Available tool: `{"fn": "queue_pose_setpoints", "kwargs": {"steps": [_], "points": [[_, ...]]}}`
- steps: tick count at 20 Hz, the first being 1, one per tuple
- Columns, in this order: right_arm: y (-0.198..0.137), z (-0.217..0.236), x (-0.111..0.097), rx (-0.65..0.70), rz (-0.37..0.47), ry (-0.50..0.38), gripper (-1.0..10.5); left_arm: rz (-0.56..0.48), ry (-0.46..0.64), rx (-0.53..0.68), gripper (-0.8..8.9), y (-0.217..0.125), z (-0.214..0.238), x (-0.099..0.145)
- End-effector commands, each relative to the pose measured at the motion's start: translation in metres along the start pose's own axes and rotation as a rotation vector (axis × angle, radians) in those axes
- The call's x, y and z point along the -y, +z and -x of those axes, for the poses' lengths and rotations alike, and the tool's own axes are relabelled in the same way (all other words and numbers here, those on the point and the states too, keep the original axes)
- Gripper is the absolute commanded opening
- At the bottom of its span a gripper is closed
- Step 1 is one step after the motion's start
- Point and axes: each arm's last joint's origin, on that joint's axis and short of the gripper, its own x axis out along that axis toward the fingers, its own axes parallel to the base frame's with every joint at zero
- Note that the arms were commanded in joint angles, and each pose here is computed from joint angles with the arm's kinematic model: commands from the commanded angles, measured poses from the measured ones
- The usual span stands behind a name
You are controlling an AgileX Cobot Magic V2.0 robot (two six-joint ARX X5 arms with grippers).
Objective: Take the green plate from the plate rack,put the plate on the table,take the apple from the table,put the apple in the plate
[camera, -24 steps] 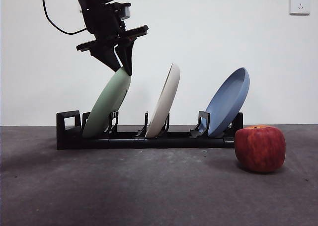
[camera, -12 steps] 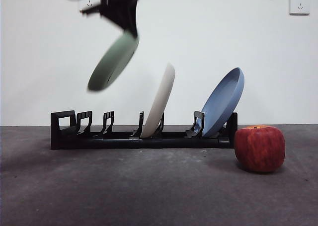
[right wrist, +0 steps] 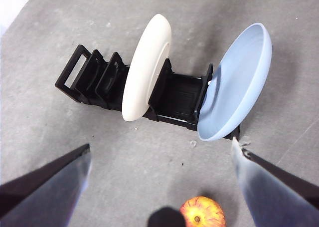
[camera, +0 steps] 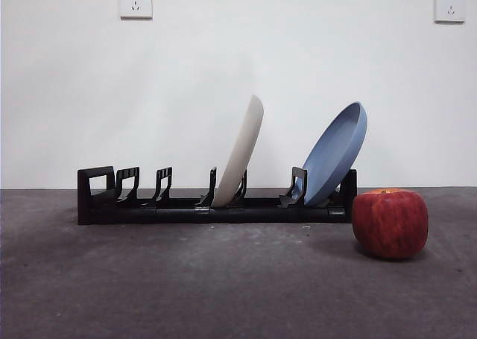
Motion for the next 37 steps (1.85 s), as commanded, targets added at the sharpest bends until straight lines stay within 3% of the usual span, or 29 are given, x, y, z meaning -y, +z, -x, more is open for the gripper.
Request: {"fn": "queue_pose_setpoints", "kwargs": {"steps": [1, 4, 6, 11, 14, 16, 19, 24, 28, 37], "points": [[0.001, -0.001, 0.000, 0.000, 0.020, 0.000, 4.7, -0.080, 0.034, -0.035, -0.08, -0.003, 0.020, 0.017], [0.001, -0.001, 0.002, 0.002, 0.032, -0.039, 4.7, -0.166, 0.100, -0.160, -0.08, -0.026, 0.046, 0.041], [0.001, -0.001, 0.003, 0.003, 0.035, -0.084, 4.7, -0.200, 0.102, -0.272, -0.08, -0.059, 0.060, 0.054], [0.000, -0.001, 0.003, 0.002, 0.034, -0.096, 4.7, -0.091, 0.093, -0.527, -0.08, -0.155, 0.071, 0.066], [-0.001, -0.001, 0.003, -0.012, 0.030, -0.097, 4.7, -0.078, 0.229, -0.652, -0.08, -0.210, 0.055, 0.073], [-0.001, -0.001, 0.004, -0.018, 0.026, -0.106, 4.7, -0.110, 0.315, -0.676, -0.08, -0.235, 0.037, 0.077], [-0.004, -0.001, 0.004, -0.038, 0.019, -0.109, 4.7, -0.145, 0.353, -0.672, -0.08, -0.260, 0.001, 0.092], [-0.007, 0.000, 0.004, -0.076, 0.009, -0.111, 4.7, -0.300, 0.280, -0.652, -0.08, -0.287, -0.071, 0.121], [-0.009, 0.000, 0.005, -0.095, 0.006, -0.139, 4.7, -0.368, 0.256, -0.666, -0.08, -0.315, -0.118, 0.129], [-0.010, 0.000, 0.005, -0.098, 0.005, -0.139, 4.7, -0.302, 0.113, -0.871, -0.08, -0.370, -0.169, 0.117]]}}
